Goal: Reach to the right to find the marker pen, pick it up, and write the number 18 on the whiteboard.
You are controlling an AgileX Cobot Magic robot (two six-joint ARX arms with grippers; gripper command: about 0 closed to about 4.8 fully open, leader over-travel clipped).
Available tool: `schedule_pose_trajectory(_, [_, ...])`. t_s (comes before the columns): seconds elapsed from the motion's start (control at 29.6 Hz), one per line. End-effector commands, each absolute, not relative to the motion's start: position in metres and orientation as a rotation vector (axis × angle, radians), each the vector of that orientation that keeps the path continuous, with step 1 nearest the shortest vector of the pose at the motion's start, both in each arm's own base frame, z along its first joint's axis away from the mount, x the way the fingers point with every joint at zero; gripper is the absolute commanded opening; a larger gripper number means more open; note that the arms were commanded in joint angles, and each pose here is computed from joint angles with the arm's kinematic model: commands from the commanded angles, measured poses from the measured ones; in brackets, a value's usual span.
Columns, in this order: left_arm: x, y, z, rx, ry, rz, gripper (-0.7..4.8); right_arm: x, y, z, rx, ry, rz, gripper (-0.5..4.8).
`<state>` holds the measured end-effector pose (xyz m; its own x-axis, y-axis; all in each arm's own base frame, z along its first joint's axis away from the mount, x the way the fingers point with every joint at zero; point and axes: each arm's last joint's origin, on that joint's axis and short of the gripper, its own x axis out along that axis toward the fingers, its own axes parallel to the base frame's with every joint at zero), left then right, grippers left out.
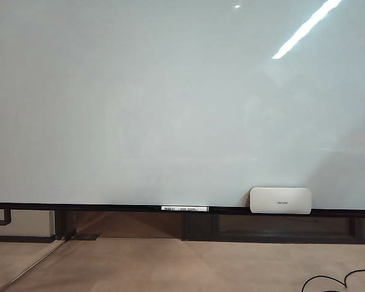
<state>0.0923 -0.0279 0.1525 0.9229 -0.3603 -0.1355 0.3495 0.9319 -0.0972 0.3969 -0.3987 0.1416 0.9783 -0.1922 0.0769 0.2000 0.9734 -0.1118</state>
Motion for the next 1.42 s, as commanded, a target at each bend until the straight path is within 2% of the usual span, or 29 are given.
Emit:
schedule_pose_trajectory(0.03, [0.093,-0.028,0.153,-0.075,0.146,-0.362,-0.05,0.398,-0.397,0.15,-0.148,-0.1,-0.197,1.48])
schedule_pose_trajectory(0.13, [0.093,-0.028,0.153,-0.075,0.147,-0.362,-0.05,0.398,-0.397,0.15,-0.149,-0.101,-0.197,1.33])
schedule_pose_trajectory(0.3, [0.093,-0.028,0.153,-0.074,0.147,-0.362,-0.05,0.398,-0.398,0.15,-0.144,-0.096,-0.197,-0.01])
schedule_pose_trajectory(0.57, [0.092,-0.029,0.154,-0.077,0.138,-0.395,-0.05,0.396,-0.398,0.163,-0.074,-0.123,-0.241,-0.02])
schedule_pose_trajectory(0.78, [0.091,-0.031,0.156,-0.082,0.129,-0.47,-0.05,0.382,-0.393,0.204,-0.052,-0.099,-0.299,-0.02])
schedule_pose_trajectory(0.98, [0.091,-0.031,0.158,-0.125,0.128,-0.481,-0.05,0.34,-0.381,0.256,-0.057,-0.034,-0.414,-0.02])
schedule_pose_trajectory(1.15, [0.09,-0.031,0.166,-0.124,0.093,-0.502,-0.05,0.309,-0.356,0.284,-0.015,0.02,-0.439,-0.02])
schedule_pose_trajectory(1.42, [0.085,-0.031,0.189,-0.162,0.028,-0.536,-0.05,0.265,-0.276,0.306,0.118,0.072,-0.405,-0.02])
